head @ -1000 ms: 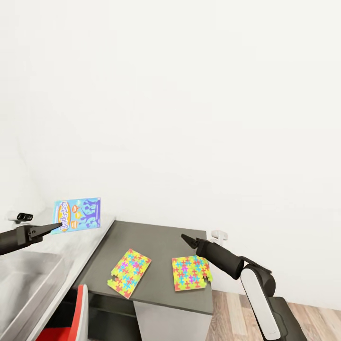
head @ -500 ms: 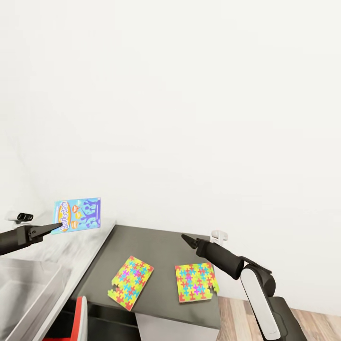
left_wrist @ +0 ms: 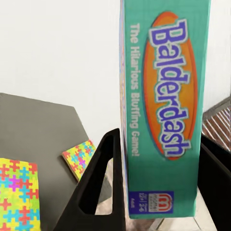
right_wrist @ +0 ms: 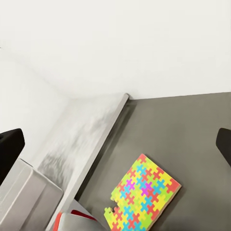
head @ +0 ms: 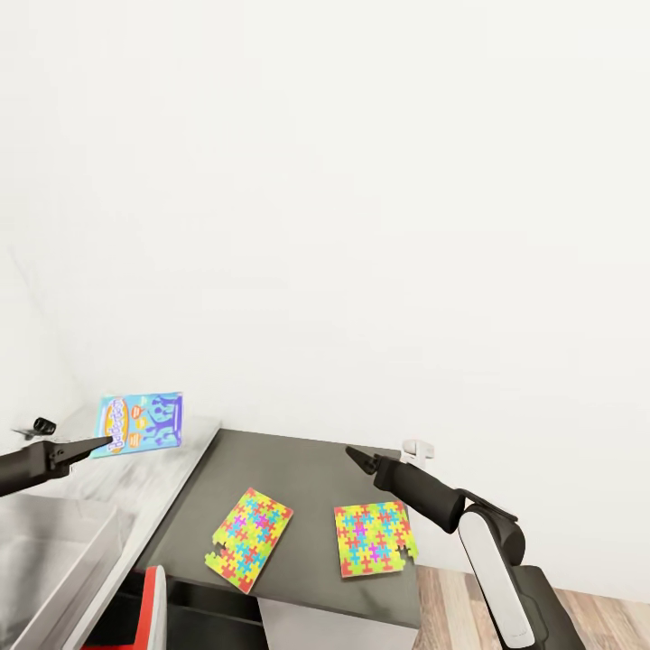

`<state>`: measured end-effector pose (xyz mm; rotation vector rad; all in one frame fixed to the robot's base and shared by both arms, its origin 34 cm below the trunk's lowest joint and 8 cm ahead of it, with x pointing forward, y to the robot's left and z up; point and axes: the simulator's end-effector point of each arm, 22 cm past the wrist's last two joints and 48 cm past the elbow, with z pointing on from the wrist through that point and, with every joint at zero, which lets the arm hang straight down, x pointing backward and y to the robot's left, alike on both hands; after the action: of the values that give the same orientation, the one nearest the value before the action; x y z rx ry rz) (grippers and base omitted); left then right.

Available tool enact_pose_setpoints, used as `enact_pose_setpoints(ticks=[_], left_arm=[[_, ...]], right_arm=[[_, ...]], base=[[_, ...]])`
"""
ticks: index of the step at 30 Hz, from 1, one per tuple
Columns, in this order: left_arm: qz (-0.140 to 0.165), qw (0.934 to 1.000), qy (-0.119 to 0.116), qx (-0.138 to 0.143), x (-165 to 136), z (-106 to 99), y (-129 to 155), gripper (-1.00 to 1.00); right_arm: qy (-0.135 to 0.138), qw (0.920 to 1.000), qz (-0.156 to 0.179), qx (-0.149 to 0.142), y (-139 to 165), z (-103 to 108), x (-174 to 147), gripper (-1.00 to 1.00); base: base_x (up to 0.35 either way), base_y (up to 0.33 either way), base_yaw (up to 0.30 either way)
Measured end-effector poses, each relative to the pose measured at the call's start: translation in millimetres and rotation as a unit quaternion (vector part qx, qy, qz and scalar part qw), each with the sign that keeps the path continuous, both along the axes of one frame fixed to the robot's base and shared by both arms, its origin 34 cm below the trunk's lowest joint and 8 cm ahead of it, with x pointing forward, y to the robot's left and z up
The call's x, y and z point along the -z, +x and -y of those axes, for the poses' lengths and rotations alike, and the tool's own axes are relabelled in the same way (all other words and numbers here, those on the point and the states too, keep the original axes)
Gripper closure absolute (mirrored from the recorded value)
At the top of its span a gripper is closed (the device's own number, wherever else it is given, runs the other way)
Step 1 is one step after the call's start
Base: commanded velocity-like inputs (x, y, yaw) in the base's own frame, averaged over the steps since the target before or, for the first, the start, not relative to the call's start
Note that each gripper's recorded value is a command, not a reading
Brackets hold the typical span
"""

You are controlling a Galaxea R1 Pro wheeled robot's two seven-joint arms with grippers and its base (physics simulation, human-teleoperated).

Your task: Put all the toys in the child's room - the three board games (two on the bed and one on the table), the two jigsaw puzzles on the table, and the tennis ball on the table - inside the toy box on the table in the child's room.

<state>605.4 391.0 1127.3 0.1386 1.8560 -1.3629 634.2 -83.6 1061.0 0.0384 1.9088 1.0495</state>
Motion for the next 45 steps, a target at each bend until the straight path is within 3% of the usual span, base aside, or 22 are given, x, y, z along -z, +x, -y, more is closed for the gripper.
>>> enact_pose_setpoints(ticks=[7, 11, 14, 19, 25, 28, 31, 45], left_arm=[[-0.017, 0.9989, 0.041, -0.013, 13, -21, -3, 1.0], [-0.026, 0.996, 0.081, -0.029, 8, -50, -8, 1.0], [-0.029, 0.9911, 0.121, -0.047, -6, -84, -15, 1.0], [-0.031, 0.9841, 0.162, -0.064, -24, -117, -24, 1.0], [-0.039, 0.9786, 0.193, -0.061, -21, -126, -29, 1.0], [-0.057, 0.9712, 0.228, -0.039, 1, -123, -34, 1.0], [-0.064, 0.9675, 0.244, -0.024, 13, -119, -37, 1.0], [-0.061, 0.9663, 0.25, -0.012, 21, -113, -38, 1.0]], right_arm=[[0.0, 1.0, -0.001, 0.0, 0, 0, 1, -1.0], [0.0, 1.0, -0.002, 0.0, 0, 0, 1, -1.0], [0.0, 1.0, -0.002, -0.001, 0, 0, 1, -1.0], [0.0, 1.0, -0.002, -0.001, -1, 0, 1, -1.0], [0.0, 1.0, -0.002, -0.001, 0, 0, 1, -1.0], [0.0, 1.0, -0.002, -0.001, 0, 0, 1, -1.0], [0.0, 1.0, -0.002, -0.001, 0, 0, 1, -1.0], [0.0, 1.0, -0.002, -0.001, 0, 0, 1, -1.0]], base=[[0.0, 0.0, 0.0], [0.0, 0.0, 0.0], [0.0, 0.0, 0.0], [0.0, 0.0, 0.0], [0.0, 0.0, 0.0], [0.0, 0.0, 0.094], [-0.002, 0.0, 0.227], [-0.08, 0.0, 0.084]])
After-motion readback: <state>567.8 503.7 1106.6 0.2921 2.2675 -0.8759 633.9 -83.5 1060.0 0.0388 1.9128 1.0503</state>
